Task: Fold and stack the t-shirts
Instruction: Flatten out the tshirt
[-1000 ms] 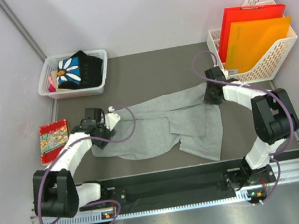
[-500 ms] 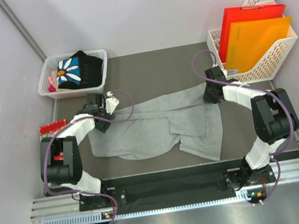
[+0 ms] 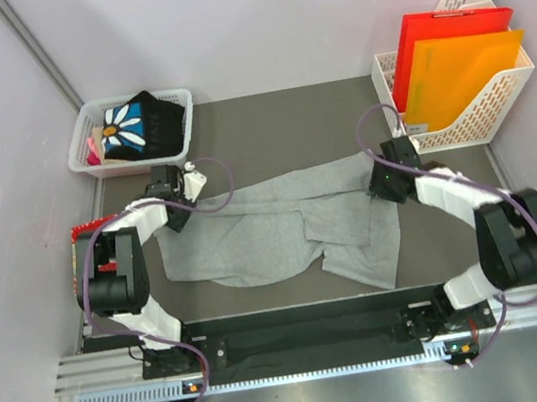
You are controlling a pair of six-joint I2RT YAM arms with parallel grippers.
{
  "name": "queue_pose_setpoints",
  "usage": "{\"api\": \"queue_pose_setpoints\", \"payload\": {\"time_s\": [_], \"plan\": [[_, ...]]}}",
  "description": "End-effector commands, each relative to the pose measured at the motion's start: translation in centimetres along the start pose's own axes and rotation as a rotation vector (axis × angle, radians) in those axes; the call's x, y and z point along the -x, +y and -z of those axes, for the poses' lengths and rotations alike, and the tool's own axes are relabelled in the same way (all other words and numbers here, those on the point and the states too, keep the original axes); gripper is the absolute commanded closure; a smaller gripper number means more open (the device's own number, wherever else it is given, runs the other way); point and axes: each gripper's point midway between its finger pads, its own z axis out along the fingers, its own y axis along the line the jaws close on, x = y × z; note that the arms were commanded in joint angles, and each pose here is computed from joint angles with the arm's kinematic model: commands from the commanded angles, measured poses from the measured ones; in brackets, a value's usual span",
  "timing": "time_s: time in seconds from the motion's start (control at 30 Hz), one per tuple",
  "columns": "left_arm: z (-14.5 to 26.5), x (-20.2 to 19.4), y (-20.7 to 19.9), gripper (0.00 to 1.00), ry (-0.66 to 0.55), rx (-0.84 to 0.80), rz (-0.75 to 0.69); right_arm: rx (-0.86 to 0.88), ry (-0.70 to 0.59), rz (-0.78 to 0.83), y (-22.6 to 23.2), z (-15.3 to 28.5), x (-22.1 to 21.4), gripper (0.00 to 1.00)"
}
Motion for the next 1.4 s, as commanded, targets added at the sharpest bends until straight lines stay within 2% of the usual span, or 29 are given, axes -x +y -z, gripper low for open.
{"api": "queue_pose_setpoints", "payload": {"time_s": [0.0,0.1,0.13,0.33,0.43,0.8,1.03,1.27,1.37], "plan": [[-0.9,1.0,0.7,0.62,-0.017,0.007,0.003,0.085,-0.054,0.009,0.8,3.7,-0.7,0.49],[-1.0,0.9,0.6,0.78,-0.010,0.001,-0.003,0.095,-0.010,0.043,0.1,4.5,-3.7,0.48],[-1.0,0.9,0.6,0.79,-0.009,0.000,-0.006,0.108,-0.002,0.049,0.3,4.7,-4.2,0.48],[-0.8,0.7,0.6,0.80,-0.007,0.000,-0.007,0.131,0.085,0.093,1.0,4.2,-9.0,0.47],[-0.5,0.7,0.6,0.80,-0.011,-0.001,-0.006,0.128,0.106,0.097,1.3,3.5,-10.0,0.49],[0.1,0.5,0.5,0.81,-0.018,0.003,-0.013,0.143,0.113,0.106,2.7,4.0,-10.5,0.57],[0.1,0.1,0.3,0.81,-0.010,0.001,-0.017,0.076,0.003,0.162,2.6,7.1,-9.2,0.56],[0.2,-0.3,0.0,0.81,-0.007,-0.005,-0.019,0.028,-0.019,0.189,2.0,8.3,-9.8,0.55],[0.2,-0.4,0.0,0.81,-0.006,-0.001,-0.022,0.071,0.008,0.178,2.6,7.9,-10.8,0.54]]}}
